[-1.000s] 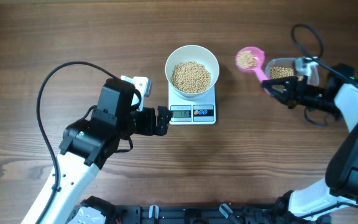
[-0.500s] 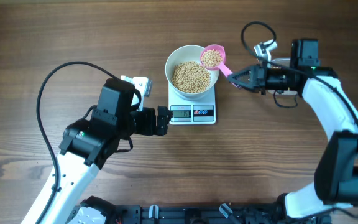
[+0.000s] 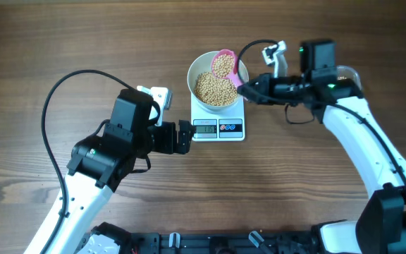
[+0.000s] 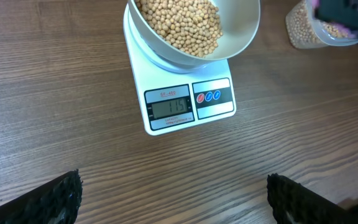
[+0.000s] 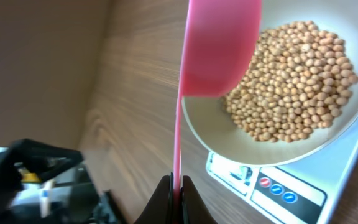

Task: Scoop item into bowl and weigh 150g on scale
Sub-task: 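Tilt the scoop slowly with the right gripper, trickling soybeans into the bowl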

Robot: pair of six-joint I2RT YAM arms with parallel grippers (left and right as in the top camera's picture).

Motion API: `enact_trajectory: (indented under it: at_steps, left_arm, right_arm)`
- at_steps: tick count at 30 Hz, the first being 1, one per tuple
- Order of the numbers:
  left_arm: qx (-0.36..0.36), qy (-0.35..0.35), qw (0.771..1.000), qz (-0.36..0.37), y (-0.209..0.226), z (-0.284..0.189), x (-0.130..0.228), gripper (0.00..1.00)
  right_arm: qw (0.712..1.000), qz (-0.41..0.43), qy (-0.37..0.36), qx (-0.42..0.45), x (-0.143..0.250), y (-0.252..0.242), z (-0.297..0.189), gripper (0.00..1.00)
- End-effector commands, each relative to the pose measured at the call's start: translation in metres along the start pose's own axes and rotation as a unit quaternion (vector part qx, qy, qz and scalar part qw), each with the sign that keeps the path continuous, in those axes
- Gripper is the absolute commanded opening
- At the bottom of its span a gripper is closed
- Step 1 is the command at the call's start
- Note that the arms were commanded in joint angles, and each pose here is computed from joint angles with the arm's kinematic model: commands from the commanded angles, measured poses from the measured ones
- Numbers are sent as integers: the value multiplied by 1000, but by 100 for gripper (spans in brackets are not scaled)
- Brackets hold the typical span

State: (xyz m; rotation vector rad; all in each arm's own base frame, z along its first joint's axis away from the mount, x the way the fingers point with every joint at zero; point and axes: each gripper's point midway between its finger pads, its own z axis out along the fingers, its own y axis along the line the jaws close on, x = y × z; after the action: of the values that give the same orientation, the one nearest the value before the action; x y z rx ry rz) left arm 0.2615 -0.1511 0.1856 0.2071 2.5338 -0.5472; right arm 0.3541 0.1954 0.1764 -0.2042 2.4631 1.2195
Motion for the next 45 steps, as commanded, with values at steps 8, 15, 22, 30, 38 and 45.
enact_trajectory:
  at_steps: [8,15,22,30,38,45]
  left_arm:
    - [8,-2,1000,7,-4,-1,-1,100]
    - [8,-2,1000,7,-4,-1,-1,100]
    - [8,-2,1000,7,-4,-1,-1,100]
    - [8,-2,1000,7,-4,-1,-1,100]
    - [8,-2,1000,7,-4,-1,-1,100]
    - [8,-2,1000,7,-4,-1,-1,100]
  right_arm:
    - [992,-77,-26,93,-10,-8,7,5]
    - [987,-89,-36,126,-15,-19,5,4]
    - [981,-124,-39,141,-18,-14,9,4]
    - [967,-180,-48,173,-26,2,15,4]
    - [958,-190,-41,210,-21,-5,16,4]
    - [948,-220,-34,226,-20,-5,17,4]
